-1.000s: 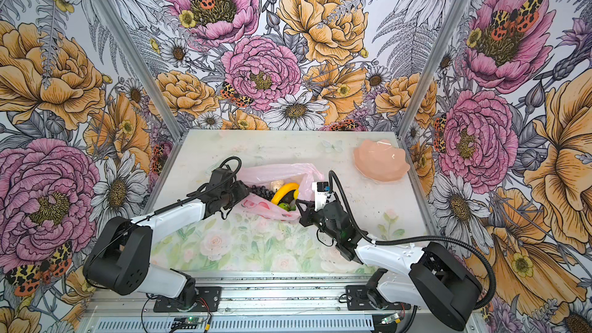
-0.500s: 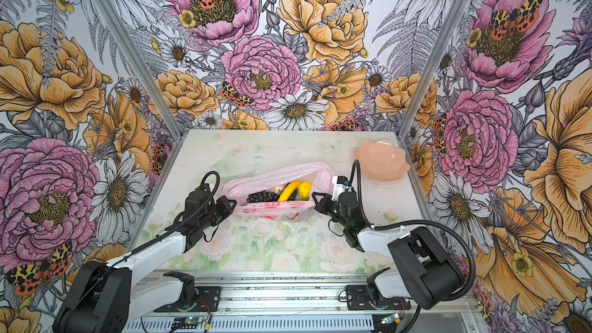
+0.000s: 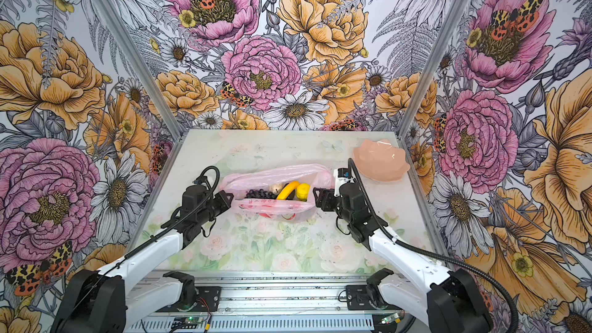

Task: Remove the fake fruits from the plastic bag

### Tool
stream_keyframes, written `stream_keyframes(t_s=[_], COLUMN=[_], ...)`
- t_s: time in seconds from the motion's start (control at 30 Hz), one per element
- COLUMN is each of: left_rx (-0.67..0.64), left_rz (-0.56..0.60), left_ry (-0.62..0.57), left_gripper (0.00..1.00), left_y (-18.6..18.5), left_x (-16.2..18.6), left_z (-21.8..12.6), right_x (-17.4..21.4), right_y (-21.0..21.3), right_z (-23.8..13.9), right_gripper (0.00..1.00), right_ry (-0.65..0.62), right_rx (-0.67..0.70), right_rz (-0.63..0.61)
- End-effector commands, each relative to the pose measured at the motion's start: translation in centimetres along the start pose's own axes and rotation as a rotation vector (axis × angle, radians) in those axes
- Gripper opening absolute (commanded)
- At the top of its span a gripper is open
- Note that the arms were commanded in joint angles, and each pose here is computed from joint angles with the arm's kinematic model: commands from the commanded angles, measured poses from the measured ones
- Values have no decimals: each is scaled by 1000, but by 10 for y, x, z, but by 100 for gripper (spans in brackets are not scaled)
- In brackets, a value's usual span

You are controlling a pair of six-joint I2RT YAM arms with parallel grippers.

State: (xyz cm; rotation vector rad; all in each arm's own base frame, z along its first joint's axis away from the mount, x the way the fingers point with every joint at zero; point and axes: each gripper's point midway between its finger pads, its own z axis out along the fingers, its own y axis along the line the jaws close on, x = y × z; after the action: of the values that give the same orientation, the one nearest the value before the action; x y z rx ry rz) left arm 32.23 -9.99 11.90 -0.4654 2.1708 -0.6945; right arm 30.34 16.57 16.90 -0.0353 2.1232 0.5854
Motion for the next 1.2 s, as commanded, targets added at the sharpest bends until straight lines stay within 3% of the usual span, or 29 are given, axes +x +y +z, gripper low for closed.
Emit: stream_keyframes(t_s=[0.0, 0.2, 0.3, 0.43, 0.57, 0.73, 0.97, 1.07, 1.17], left_rx=[-44, -92, -88, -89, -79, -68, -59, -59, -59], left_rz=[57, 73, 73, 77, 68, 62, 54, 52, 52], left_ry=[-27, -11, -8, -12, -7, 4, 3, -1, -5], left_gripper=[0, 0, 0, 0, 0, 0, 0, 0, 0], left_y=[0, 5, 4, 4, 6, 7, 7, 8, 9], left_x=[-13, -18, -20, -24, -27, -27, -30, -30, -31], left_z=[-2, 3, 6, 9, 12, 14, 16, 15, 14], right_x=[7, -25, -22, -28, -39, -53, -36, -30, -34], right_y=[-24, 19, 55, 87, 98, 107, 100, 88, 82], right_z=[-20, -23, -10, 11, 31, 46, 70, 83, 90], right_gripper=[78, 78, 78, 80, 81, 81, 80, 77, 65], right_ry=[85, 4, 21, 12, 18, 3, 69, 106, 120], right_rx=[238, 226, 50, -137, -217, -317, -423, -416, -435], right_rz=[-264, -633, -808, -909, -1012, -1076, -1088, -1071, -1022])
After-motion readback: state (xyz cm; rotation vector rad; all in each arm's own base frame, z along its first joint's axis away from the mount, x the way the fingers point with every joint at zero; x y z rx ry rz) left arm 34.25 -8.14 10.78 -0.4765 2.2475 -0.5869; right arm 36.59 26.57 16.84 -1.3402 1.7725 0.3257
